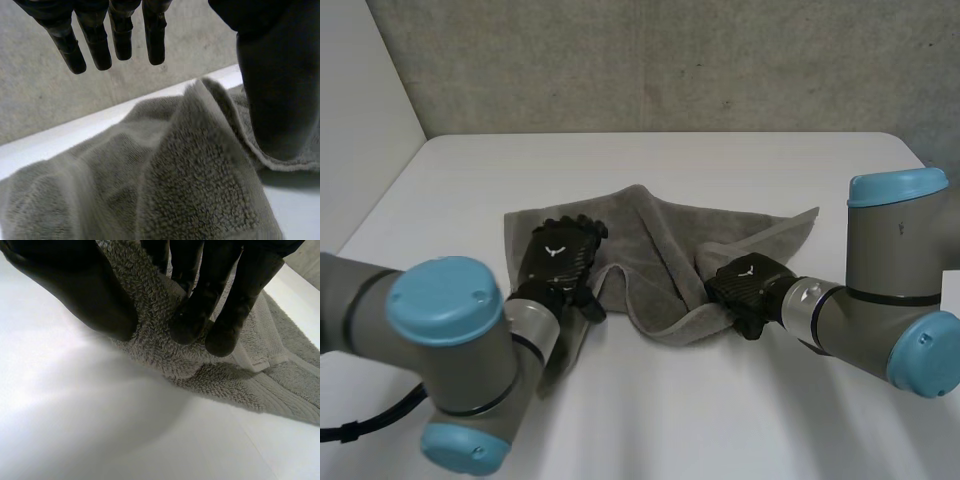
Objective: Fold the towel.
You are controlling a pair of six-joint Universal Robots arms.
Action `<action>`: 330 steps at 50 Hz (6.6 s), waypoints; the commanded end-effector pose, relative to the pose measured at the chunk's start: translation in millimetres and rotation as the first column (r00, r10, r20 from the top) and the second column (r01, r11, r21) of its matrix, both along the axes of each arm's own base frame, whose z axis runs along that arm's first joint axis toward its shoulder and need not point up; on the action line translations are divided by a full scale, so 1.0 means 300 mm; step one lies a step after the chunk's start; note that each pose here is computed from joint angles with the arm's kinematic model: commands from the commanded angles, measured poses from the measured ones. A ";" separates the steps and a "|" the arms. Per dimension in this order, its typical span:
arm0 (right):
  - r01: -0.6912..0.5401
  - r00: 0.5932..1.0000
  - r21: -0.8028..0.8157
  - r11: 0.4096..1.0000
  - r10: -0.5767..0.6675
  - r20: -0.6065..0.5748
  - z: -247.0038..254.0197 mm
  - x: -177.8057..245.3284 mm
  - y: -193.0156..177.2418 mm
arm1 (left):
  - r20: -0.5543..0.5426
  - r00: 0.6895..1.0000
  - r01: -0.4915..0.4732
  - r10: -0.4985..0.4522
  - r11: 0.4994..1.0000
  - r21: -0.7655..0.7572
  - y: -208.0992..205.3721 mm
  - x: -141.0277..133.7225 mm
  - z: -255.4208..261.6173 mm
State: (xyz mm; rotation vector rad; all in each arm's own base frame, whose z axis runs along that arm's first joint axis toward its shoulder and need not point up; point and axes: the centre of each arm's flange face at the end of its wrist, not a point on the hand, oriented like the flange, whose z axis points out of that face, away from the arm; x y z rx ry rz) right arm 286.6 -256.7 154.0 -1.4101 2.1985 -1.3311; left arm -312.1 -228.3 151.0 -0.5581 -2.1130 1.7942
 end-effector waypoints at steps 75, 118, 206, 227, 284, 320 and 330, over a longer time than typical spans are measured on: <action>-0.249 0.968 -0.449 0.858 0.233 -0.091 0.260 0.034 -0.126 | 0.139 0.960 -0.246 0.244 0.969 -0.001 -0.031 0.258 0.050; 0.186 0.981 -0.429 0.884 -0.146 0.124 0.502 -0.017 -0.355 | -0.027 0.987 -0.163 0.161 0.961 -0.223 -0.529 0.333 0.286; 0.217 0.975 -0.245 0.945 -0.198 0.101 0.205 -0.222 -0.236 | 0.244 0.930 -0.188 0.276 0.926 -0.328 -0.517 0.366 -0.072; 0.211 0.975 -0.340 0.917 -0.171 0.145 0.381 -0.257 -0.005 | 0.071 0.960 -0.211 0.270 0.867 -0.451 -0.225 0.461 0.311; 0.236 0.971 -0.428 0.872 -0.197 0.133 0.037 -0.050 -0.627 | 0.133 0.964 -0.200 0.230 0.957 -0.210 -0.773 0.379 -0.128; 0.338 0.940 -0.105 0.935 -0.332 0.077 0.104 -0.180 -0.278 | 0.076 0.926 -0.351 0.370 0.916 -0.192 -0.409 0.434 0.120; 0.336 0.942 -0.170 0.926 -0.328 0.071 -0.014 -0.208 -0.311 | 0.057 0.926 -0.352 0.373 0.909 -0.223 -0.433 0.432 0.035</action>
